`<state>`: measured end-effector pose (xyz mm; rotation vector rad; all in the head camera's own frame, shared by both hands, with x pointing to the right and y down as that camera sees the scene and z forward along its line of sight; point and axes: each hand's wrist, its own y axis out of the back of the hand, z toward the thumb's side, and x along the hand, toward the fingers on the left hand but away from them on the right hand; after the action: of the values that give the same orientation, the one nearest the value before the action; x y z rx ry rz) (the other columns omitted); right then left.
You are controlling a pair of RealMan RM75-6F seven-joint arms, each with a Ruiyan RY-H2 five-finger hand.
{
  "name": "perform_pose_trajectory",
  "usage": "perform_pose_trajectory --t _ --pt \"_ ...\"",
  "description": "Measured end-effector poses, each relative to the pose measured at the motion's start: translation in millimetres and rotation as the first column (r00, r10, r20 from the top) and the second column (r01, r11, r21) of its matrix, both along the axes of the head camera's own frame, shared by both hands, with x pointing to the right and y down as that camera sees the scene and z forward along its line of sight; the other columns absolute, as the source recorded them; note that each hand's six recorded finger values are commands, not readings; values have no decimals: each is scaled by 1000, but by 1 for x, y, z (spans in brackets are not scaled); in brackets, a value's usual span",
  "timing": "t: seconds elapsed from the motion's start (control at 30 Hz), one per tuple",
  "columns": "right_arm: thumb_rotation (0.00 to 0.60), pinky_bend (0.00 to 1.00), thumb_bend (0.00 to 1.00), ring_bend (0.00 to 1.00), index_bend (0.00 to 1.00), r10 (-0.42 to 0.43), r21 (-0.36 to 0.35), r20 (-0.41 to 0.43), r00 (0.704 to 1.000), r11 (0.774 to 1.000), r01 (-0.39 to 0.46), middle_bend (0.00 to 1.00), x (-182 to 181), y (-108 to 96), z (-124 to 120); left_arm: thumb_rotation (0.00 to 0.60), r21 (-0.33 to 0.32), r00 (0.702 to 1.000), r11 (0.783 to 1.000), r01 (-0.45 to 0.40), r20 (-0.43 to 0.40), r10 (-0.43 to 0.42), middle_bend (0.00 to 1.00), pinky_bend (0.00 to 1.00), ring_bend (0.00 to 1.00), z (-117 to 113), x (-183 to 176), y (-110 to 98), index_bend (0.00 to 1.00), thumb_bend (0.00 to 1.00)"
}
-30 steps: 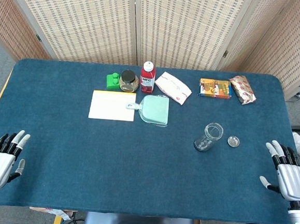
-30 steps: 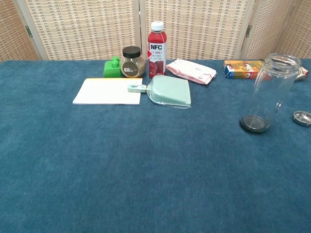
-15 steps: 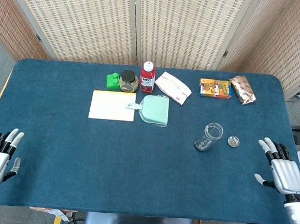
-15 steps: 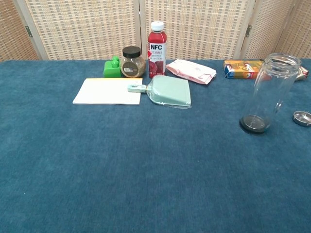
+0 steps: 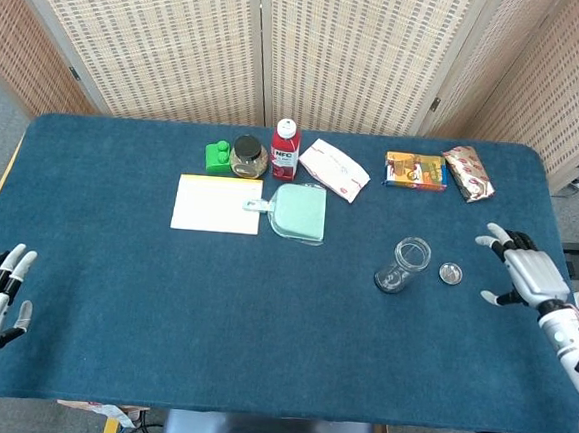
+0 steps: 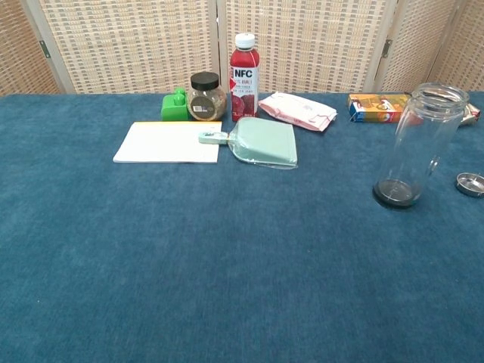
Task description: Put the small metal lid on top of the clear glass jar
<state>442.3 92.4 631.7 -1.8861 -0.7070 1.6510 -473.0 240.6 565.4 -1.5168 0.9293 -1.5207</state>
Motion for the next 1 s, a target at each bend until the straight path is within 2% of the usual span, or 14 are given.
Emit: perform_pose_trajectory --t 0.17,0.4,0.53,0.83,1.0 --pt "600 0 199 0 250 -22 -25 -16 1000 999 21 0 -7 -17 13 600 6 1000 1000 11 4 -11 4 0 0 -1 -4 -1 0 516" --pt "600 0 207 0 316 -38 -81 -28 999 996 35 0 -16 -26 34 600 7 1000 1000 14 18 -14 4 0 0 0 -5 -2 0 520" --pt "600 0 265 0 360 -58 -104 -25 998 993 55 0 -22 -26 43 600 4 999 1000 15 29 -15 4 0 0 1 -6 -2 0 543" --pt "600 0 271 0 381 -89 -134 -36 995 987 83 0 -22 -21 55 600 7 999 1000 19 33 -19 4 0 0 2 -7 -2 0 542" --pt "600 0 283 0 424 -94 -146 -46 995 986 86 0 -21 -21 60 600 9 999 1000 20 37 -20 4 0 0 2 -7 -2 0 542"
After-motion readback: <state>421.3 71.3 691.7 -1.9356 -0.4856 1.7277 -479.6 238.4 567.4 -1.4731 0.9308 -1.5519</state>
